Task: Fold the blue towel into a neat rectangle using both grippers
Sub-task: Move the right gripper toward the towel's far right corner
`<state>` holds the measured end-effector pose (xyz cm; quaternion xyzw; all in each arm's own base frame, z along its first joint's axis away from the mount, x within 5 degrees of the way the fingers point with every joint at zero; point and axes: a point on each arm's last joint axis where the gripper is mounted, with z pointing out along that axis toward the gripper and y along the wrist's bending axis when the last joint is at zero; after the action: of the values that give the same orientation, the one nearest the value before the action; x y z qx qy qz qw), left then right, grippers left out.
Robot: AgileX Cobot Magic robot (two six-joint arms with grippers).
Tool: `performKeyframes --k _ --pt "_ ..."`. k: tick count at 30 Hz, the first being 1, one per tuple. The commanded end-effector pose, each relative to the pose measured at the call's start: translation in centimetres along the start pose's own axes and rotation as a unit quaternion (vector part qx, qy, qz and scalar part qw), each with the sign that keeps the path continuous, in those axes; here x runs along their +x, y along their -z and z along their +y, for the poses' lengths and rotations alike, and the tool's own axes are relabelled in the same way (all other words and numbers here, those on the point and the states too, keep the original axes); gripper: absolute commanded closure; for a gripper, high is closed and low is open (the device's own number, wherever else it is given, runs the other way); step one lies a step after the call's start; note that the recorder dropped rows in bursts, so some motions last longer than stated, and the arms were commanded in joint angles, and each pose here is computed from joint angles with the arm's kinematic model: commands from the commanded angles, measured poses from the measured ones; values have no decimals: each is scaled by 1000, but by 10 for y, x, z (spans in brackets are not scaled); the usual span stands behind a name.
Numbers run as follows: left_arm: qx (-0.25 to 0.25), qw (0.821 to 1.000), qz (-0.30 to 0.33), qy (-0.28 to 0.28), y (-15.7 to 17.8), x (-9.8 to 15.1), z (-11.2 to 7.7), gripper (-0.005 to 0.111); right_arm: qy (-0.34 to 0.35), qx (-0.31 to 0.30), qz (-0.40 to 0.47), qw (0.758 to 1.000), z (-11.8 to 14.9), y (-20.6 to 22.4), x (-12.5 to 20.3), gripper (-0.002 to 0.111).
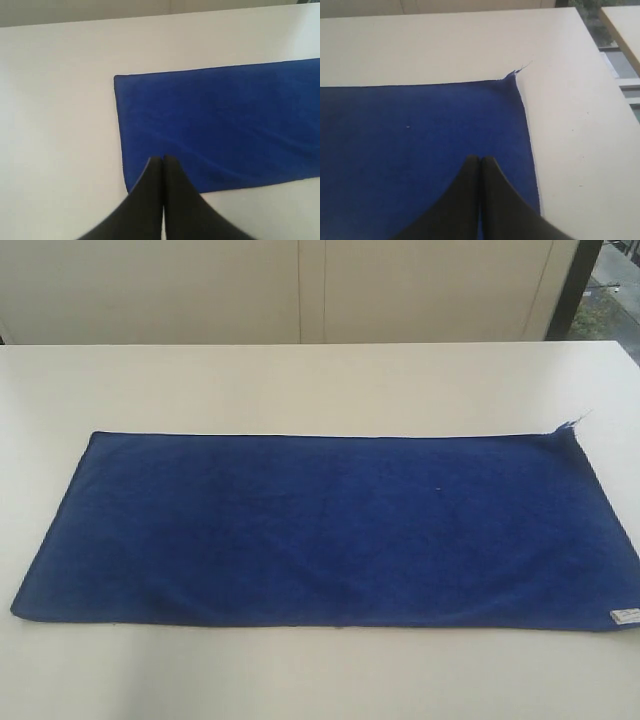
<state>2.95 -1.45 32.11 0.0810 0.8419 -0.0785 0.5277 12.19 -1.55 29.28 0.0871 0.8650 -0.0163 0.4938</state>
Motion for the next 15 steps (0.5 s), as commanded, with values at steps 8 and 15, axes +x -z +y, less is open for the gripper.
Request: performKeyframes --k 8,15 --pt "3 1000 0 -3 1 3 0 107 -1 10 143 990 5 -91 -31 108" --pt "3 1000 0 -3 1 3 0 107 8 15 211 977 6 -149 -38 108"
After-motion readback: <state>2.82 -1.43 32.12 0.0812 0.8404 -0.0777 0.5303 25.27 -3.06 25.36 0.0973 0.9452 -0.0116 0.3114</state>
